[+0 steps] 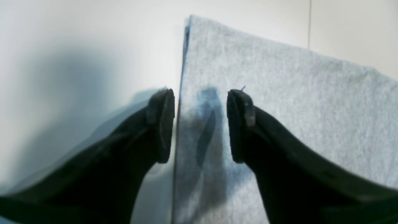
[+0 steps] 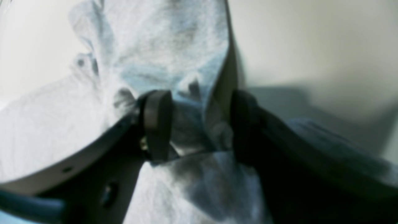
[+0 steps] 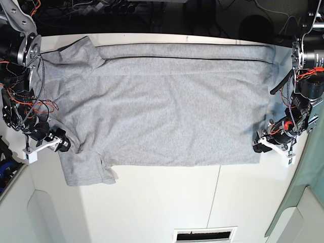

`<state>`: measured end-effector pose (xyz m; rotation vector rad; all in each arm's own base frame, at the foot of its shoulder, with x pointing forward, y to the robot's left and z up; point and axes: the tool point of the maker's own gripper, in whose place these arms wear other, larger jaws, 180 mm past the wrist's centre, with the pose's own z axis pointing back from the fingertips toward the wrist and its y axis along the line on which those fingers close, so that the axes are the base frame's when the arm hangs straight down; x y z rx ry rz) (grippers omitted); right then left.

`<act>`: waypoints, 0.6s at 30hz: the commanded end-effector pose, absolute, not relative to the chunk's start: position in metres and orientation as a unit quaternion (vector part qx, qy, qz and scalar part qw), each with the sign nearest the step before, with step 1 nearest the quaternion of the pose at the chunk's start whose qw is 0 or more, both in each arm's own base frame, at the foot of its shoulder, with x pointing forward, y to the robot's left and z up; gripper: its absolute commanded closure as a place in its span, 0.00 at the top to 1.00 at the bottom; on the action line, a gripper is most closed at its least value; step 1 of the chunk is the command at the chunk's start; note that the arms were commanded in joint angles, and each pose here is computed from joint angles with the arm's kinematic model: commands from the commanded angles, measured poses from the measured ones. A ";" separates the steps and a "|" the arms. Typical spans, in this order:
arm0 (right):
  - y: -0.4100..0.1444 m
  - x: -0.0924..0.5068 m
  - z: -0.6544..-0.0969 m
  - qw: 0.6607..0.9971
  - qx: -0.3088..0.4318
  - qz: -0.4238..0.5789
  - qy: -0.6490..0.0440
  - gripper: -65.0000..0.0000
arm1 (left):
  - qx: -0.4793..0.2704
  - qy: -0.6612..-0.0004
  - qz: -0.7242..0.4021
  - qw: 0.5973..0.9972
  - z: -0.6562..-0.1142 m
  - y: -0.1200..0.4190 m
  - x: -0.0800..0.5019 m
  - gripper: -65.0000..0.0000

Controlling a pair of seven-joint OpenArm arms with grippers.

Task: Layout the t-shirt on the table in an organized manner, then fold the t-shirt properly
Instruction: 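Release the folded edge and grasp the opposite side edge with both grippers, then lift the opposite edge and fold it over onto the first fold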

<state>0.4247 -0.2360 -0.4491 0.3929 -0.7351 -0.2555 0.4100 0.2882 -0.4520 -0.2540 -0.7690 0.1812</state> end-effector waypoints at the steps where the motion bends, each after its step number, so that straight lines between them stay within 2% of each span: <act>1: -0.243 0.444 -0.424 0.892 0.193 -0.118 -0.392 0.46 | -0.119 -0.382 0.085 0.913 -0.440 0.295 0.419 0.47; 5: -0.241 0.447 -0.420 0.889 0.195 -0.113 -0.398 0.46 | -0.133 -0.380 0.073 0.912 -0.438 0.289 0.420 0.46; 7: -0.237 0.449 -0.416 0.887 0.201 -0.103 -0.403 0.46 | -0.144 -0.382 0.066 0.911 -0.436 0.285 0.420 0.40; 9: -0.236 0.450 -0.415 0.886 0.202 -0.101 -0.404 0.46 | -0.143 -0.382 0.066 0.911 -0.436 0.285 0.420 0.28; 12: -0.236 0.450 -0.415 0.887 0.200 -0.100 -0.404 0.44 | -0.143 -0.374 0.065 0.914 -0.438 0.285 0.418 0.00; 14: -0.237 0.449 -0.415 0.888 0.199 -0.099 -0.403 0.29 | -0.147 -0.369 0.060 0.916 -0.439 0.282 0.416 0.00; 16: -0.236 0.449 -0.415 0.888 0.199 -0.099 -0.403 0.05 | -0.166 -0.364 0.043 0.915 -0.438 0.274 0.414 0.00; 17: -0.236 0.449 -0.415 0.888 0.199 -0.099 -0.403 0.00 | -0.180 -0.360 0.032 0.915 -0.438 0.268 0.412 0.00; 18: -0.236 0.449 -0.415 0.888 0.199 -0.099 -0.403 0.00 | -0.196 -0.358 0.024 0.913 -0.436 0.262 0.411 0.00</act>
